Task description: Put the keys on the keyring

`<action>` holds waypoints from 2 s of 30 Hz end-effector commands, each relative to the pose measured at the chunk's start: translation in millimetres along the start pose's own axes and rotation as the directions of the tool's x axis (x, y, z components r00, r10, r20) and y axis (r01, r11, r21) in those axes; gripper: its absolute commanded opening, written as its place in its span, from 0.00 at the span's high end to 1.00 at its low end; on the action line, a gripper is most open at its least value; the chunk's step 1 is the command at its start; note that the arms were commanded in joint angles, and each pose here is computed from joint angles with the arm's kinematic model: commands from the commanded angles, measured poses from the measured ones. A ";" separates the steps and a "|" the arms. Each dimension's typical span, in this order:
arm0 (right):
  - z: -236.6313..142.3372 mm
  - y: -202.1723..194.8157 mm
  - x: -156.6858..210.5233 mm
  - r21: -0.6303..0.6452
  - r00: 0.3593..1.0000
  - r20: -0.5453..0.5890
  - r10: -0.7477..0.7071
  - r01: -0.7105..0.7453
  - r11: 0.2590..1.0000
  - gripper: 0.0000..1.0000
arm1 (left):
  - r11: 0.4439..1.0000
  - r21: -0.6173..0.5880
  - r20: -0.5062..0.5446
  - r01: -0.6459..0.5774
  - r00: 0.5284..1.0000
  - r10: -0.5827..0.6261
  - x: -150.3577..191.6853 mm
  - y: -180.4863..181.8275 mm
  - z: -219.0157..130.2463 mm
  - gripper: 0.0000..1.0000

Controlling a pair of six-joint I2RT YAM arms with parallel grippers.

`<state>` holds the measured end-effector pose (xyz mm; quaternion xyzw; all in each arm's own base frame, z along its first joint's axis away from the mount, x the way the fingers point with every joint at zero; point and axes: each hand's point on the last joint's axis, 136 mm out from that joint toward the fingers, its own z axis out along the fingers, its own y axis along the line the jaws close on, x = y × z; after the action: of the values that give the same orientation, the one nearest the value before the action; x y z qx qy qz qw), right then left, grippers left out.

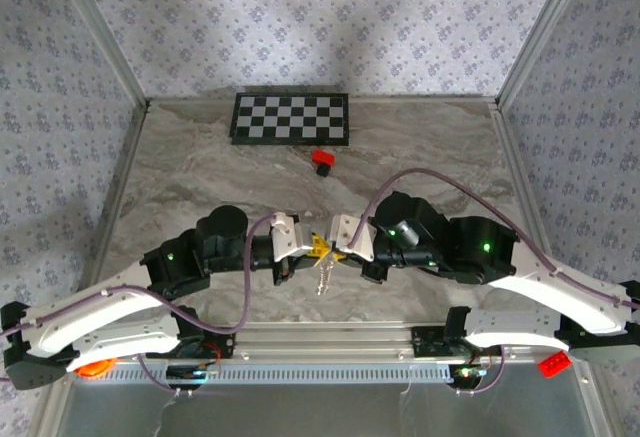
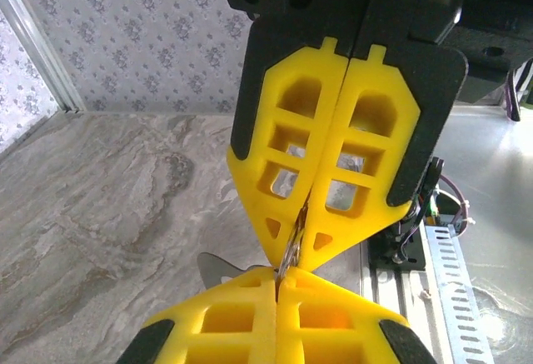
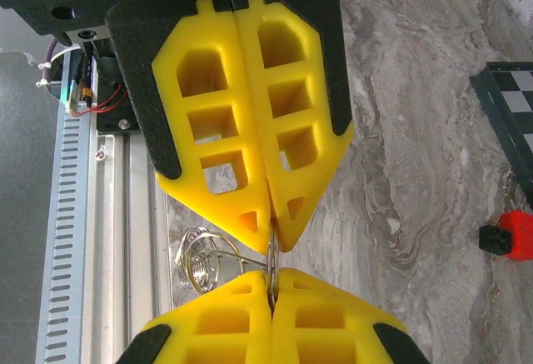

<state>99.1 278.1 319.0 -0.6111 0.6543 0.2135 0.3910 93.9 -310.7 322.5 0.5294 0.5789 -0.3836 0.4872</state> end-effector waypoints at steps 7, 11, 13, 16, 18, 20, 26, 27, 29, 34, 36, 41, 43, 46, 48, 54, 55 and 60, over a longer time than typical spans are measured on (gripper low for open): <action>-12.5 -1.0 -3.2 -0.023 0.995 0.075 0.073 -0.071 0.997 1.00 | 1.000 0.015 0.217 0.026 0.976 -0.028 -26.8 -5.5 -11.1 1.00; -14.6 -5.5 -4.2 -0.015 0.987 0.107 0.117 -0.116 0.993 0.98 | 1.000 0.000 0.255 0.013 0.967 -0.013 -32.5 -5.0 -18.4 1.00; -14.9 -5.7 -7.0 -0.018 0.982 0.136 0.133 -0.132 0.991 0.93 | 1.000 -0.002 0.242 0.005 0.970 -0.004 -32.9 -4.8 -19.0 1.00; -14.8 -8.5 -10.2 -0.008 0.976 0.162 0.147 -0.148 0.989 0.82 | 1.000 0.009 0.231 0.000 0.973 -0.002 -31.7 -7.0 -19.3 1.00; -17.0 -12.8 -14.6 0.013 0.972 0.187 0.145 -0.150 0.989 0.76 | 1.000 0.013 0.234 -0.001 0.972 -0.002 -31.2 -8.2 -20.7 1.00; -18.8 -13.0 -17.9 0.010 0.966 0.209 0.152 -0.157 0.987 0.71 | 1.000 0.015 0.250 -0.004 0.968 0.000 -31.7 -9.5 -23.2 1.00; -28.0 -13.2 -22.2 -0.001 0.939 0.305 0.157 -0.165 0.986 0.61 | 0.999 0.038 0.304 -0.011 0.953 -0.001 -43.7 -15.4 -34.1 1.00; -31.6 -11.5 -23.6 -0.009 0.932 0.326 0.157 -0.163 0.987 0.60 | 0.999 0.047 0.308 -0.013 0.951 -0.003 -46.2 -16.9 -35.3 1.00; -37.8 -9.5 -26.7 -0.016 0.921 0.361 0.147 -0.152 0.988 0.60 | 0.998 0.059 0.313 -0.014 0.950 -0.006 -48.3 -18.8 -36.3 1.00; -50.3 -3.1 -33.9 -0.033 0.897 0.428 0.114 -0.110 0.993 0.58 | 0.998 0.067 0.325 -0.014 0.946 -0.009 -50.7 -20.3 -37.5 1.00; -53.2 0.3 -35.7 -0.048 0.890 0.443 0.110 -0.099 0.994 0.56 | 0.997 0.072 0.330 -0.013 0.944 -0.011 -51.8 -20.8 -37.5 1.00; -55.1 6.8 -35.6 -0.077 0.885 0.453 0.108 -0.082 0.994 0.56 | 0.996 0.084 0.337 -0.012 0.941 -0.017 -53.6 -22.5 -37.9 1.00; -53.0 7.7 -34.9 -0.083 0.885 0.452 0.111 -0.082 0.993 0.58 | 0.996 0.090 0.336 -0.015 0.942 -0.017 -53.3 -23.8 -37.9 1.00; -49.0 8.1 -34.6 -0.092 0.886 0.449 0.119 -0.087 0.992 0.61 | 0.995 0.095 0.335 -0.016 0.942 -0.017 -53.0 -24.8 -38.2 1.00; -46.8 8.7 -35.4 -0.098 0.886 0.448 0.121 -0.086 0.991 0.63 | 0.995 0.097 0.333 -0.017 0.943 -0.016 -52.5 -25.0 -38.1 1.00; -41.0 15.8 -36.9 -0.146 0.891 0.436 0.126 -0.069 0.987 0.71 | 0.995 0.095 0.324 -0.016 0.946 -0.016 -52.0 -24.7 -37.6 1.00; -40.2 17.9 -36.5 -0.158 0.893 0.432 0.127 -0.064 0.985 0.72 | 0.996 0.092 0.323 -0.019 0.946 -0.012 -52.3 -24.4 -38.1 1.00; -34.2 18.1 -33.9 -0.164 0.903 0.408 0.134 -0.071 0.984 0.77 | 0.996 0.088 0.319 -0.024 0.948 -0.006 -51.6 -24.0 -37.9 1.00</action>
<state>73.7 276.7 359.5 -0.5427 0.5728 0.3984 0.4675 69.4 -295.0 353.0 0.4885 0.5052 -0.4734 0.5311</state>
